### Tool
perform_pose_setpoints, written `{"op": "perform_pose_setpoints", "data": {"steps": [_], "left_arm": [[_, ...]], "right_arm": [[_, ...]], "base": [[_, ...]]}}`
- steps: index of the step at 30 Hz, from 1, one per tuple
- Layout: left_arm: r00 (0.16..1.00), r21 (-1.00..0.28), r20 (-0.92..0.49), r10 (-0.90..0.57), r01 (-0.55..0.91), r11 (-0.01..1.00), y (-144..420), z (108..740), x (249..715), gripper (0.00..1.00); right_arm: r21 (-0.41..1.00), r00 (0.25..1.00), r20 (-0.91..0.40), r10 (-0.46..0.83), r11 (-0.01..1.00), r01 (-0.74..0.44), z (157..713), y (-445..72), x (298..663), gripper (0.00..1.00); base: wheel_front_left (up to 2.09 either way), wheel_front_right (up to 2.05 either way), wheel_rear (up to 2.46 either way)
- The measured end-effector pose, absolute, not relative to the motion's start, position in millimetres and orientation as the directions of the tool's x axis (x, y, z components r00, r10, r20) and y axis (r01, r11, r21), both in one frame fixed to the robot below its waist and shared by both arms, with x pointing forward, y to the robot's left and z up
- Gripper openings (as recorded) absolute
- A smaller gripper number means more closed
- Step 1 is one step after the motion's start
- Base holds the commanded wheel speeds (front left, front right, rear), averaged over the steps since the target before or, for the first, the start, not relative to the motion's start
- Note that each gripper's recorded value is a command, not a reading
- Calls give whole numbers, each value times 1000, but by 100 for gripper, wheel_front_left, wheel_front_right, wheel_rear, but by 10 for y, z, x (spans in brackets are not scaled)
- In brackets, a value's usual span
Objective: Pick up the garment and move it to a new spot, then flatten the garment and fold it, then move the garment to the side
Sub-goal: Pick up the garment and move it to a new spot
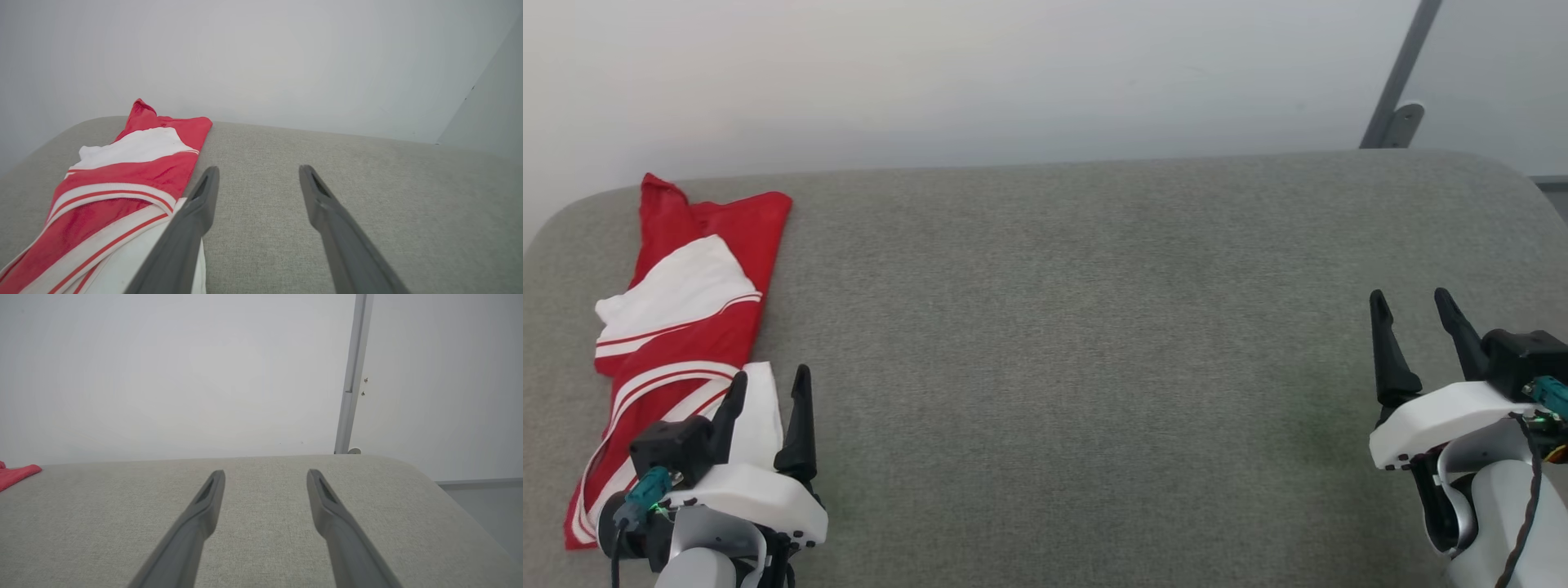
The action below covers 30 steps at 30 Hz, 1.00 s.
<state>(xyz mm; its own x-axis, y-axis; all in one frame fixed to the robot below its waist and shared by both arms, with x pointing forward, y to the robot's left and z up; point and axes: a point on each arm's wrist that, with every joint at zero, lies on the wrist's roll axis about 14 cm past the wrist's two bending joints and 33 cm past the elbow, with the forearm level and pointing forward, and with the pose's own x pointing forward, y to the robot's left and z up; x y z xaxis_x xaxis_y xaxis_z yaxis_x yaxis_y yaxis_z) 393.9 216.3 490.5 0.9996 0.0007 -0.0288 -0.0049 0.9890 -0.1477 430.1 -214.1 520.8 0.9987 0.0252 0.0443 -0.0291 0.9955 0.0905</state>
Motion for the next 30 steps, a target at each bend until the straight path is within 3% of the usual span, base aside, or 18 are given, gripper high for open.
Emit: {"op": "perform_pose_setpoints", "data": {"steps": [6, 15, 24, 30], "left_arm": [[999, -119, -27, 42, -45, 992, 2311, 4892, 3858, 100], [976, -79, -24, 216, -218, 973, 2851, 4873, 3484, 100], [904, -39, -24, 426, -427, 903, 3352, 4823, 2770, 100], [817, -41, -22, 576, -577, 816, 3628, 4789, 2189, 100]], "right_arm": [[86, 996, 63, 69, 994, -74, 5243, -1956, 4389, 100], [44, 955, 42, 293, 955, -295, 5132, -1057, 4543, 100], [13, 842, 42, 538, 842, -539, 5109, 7, 4538, 100], [-19, 720, 39, 693, 721, -693, 5103, 732, 4356, 100]], "base": [[0, 0, 0], [0, 0, 0], [0, 0, 0], [0, 0, 0]]}}
